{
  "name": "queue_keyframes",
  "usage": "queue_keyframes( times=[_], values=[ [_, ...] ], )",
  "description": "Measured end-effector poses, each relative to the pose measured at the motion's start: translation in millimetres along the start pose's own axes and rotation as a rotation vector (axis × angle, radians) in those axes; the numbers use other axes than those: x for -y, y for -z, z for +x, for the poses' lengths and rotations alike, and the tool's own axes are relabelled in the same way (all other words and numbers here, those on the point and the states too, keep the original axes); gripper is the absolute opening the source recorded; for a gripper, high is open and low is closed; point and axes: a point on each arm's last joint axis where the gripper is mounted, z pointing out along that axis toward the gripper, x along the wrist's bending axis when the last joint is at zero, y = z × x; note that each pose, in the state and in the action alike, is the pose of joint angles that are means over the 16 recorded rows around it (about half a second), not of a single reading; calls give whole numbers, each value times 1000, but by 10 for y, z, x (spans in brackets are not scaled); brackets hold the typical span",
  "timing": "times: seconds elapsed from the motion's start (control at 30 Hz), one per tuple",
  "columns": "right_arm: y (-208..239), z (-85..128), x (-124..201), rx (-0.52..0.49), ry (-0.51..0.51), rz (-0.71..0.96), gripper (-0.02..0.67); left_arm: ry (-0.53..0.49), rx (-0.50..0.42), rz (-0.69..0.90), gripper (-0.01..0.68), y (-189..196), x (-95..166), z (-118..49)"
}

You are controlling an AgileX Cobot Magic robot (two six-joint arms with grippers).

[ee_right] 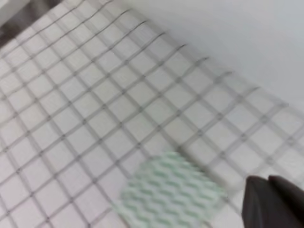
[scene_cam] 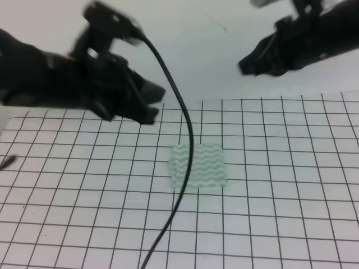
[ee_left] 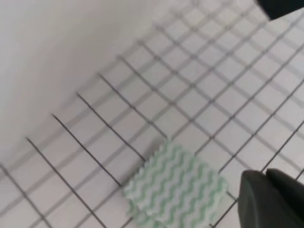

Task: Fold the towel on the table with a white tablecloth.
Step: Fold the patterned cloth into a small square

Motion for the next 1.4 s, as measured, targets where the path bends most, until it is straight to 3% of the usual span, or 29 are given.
queue_keyframes(
  times=[0.13, 0.27, 0.43, 0.6, 0.97, 1.17, 1.4],
  values=[
    [677, 140, -139, 149, 48, -63, 3, -24, -48, -92, 1, 582, -166, -192],
    [1317, 301, -151, 288, 70, -150, 3, -35, -90, -159, 0, 1082, -157, -387],
    [1954, 520, 18, 407, 89, -265, 3, -25, -123, -209, 0, 1517, 63, -603],
    [2326, 722, 384, 463, 107, -358, 3, -1, -140, -235, 0, 1757, 439, -779],
    [2315, 941, 1539, 518, 147, -512, 3, 25, -187, -272, -1, 1836, 1214, -944],
    [2140, 973, 2041, 529, 161, -568, 2, 25, -210, -279, -1, 1796, 1376, -942],
    [1989, 973, 2348, 524, 156, -546, 1, 25, -214, -275, -1, 1780, 1403, -936]
  ],
)
